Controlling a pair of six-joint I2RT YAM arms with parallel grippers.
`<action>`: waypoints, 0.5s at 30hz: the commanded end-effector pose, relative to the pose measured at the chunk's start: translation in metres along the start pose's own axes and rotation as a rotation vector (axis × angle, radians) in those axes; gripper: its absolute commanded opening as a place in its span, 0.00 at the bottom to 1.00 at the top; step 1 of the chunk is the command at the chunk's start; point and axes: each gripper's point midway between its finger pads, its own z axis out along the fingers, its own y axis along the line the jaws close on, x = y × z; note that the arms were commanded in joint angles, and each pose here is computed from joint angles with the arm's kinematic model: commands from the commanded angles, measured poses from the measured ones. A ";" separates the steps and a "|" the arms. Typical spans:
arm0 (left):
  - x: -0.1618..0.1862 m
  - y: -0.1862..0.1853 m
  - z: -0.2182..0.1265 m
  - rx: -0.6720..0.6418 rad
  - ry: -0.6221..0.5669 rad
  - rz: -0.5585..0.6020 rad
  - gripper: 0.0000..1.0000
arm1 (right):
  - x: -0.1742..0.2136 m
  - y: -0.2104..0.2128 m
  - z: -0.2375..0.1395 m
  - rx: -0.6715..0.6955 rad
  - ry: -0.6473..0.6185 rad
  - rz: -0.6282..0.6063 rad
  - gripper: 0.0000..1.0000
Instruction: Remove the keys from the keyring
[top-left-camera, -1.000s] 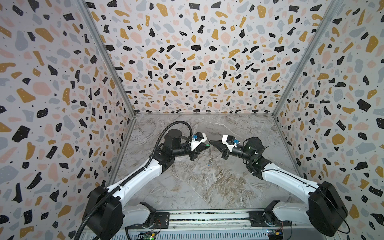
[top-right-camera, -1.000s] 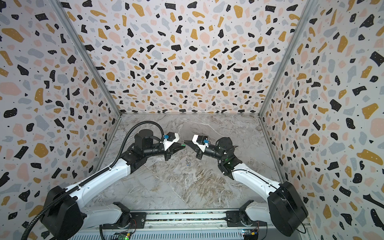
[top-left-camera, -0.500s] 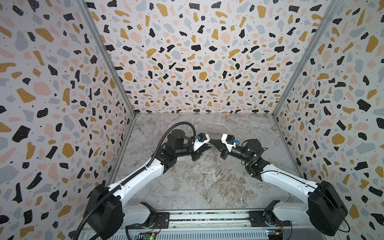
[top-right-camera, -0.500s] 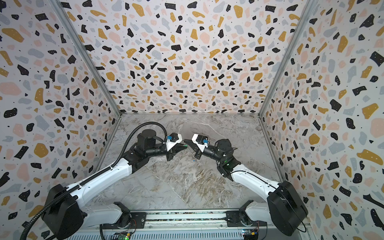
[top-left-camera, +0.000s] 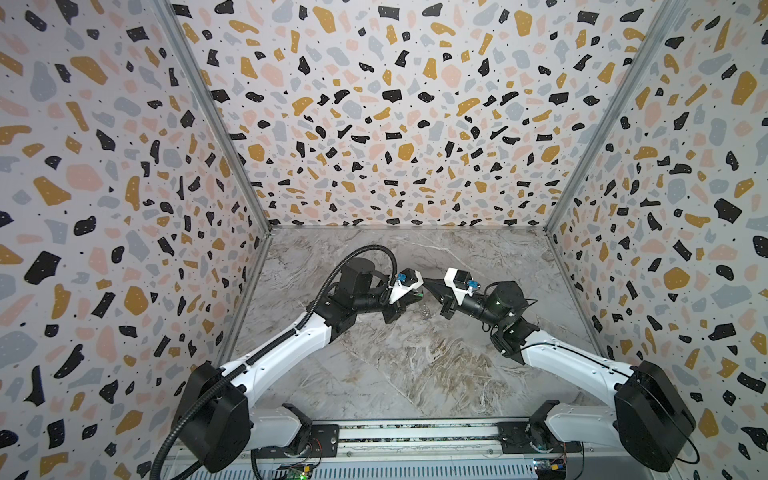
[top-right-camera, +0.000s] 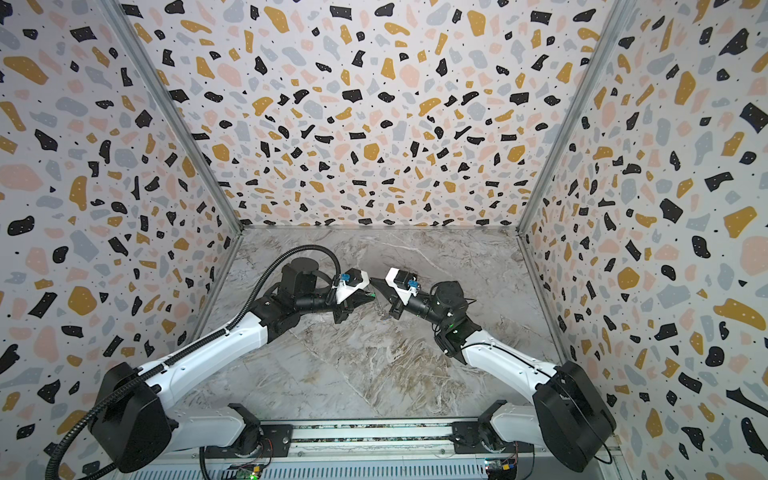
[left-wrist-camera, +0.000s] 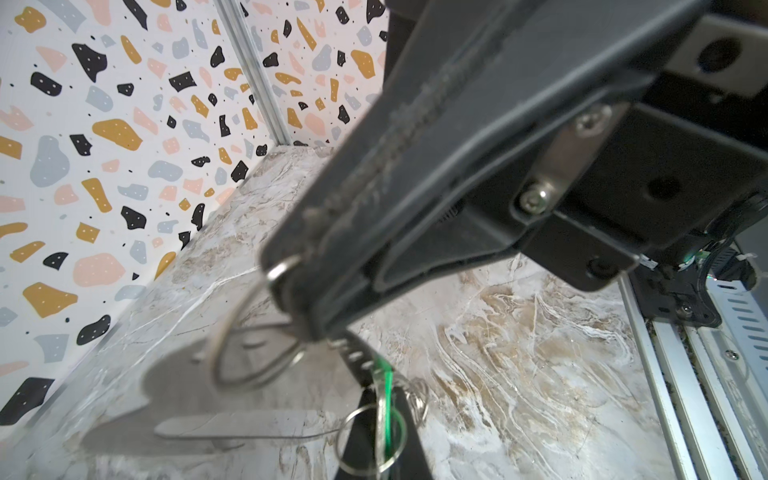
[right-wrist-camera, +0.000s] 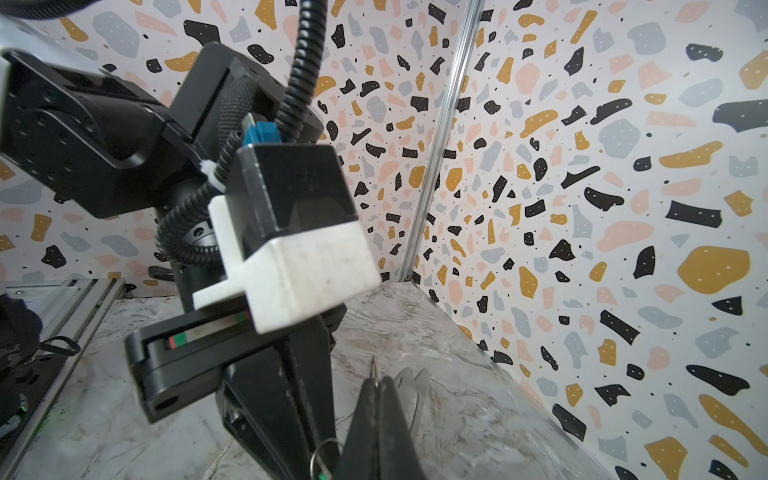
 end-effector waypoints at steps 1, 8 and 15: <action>0.004 0.020 -0.008 -0.069 0.012 -0.033 0.00 | -0.004 -0.013 -0.007 0.062 -0.003 -0.017 0.00; 0.073 0.054 -0.004 -0.204 0.110 -0.279 0.00 | 0.032 -0.032 -0.028 0.133 0.112 -0.040 0.00; 0.160 0.076 0.026 -0.312 0.256 -0.572 0.00 | 0.057 -0.052 -0.057 0.192 0.204 -0.086 0.00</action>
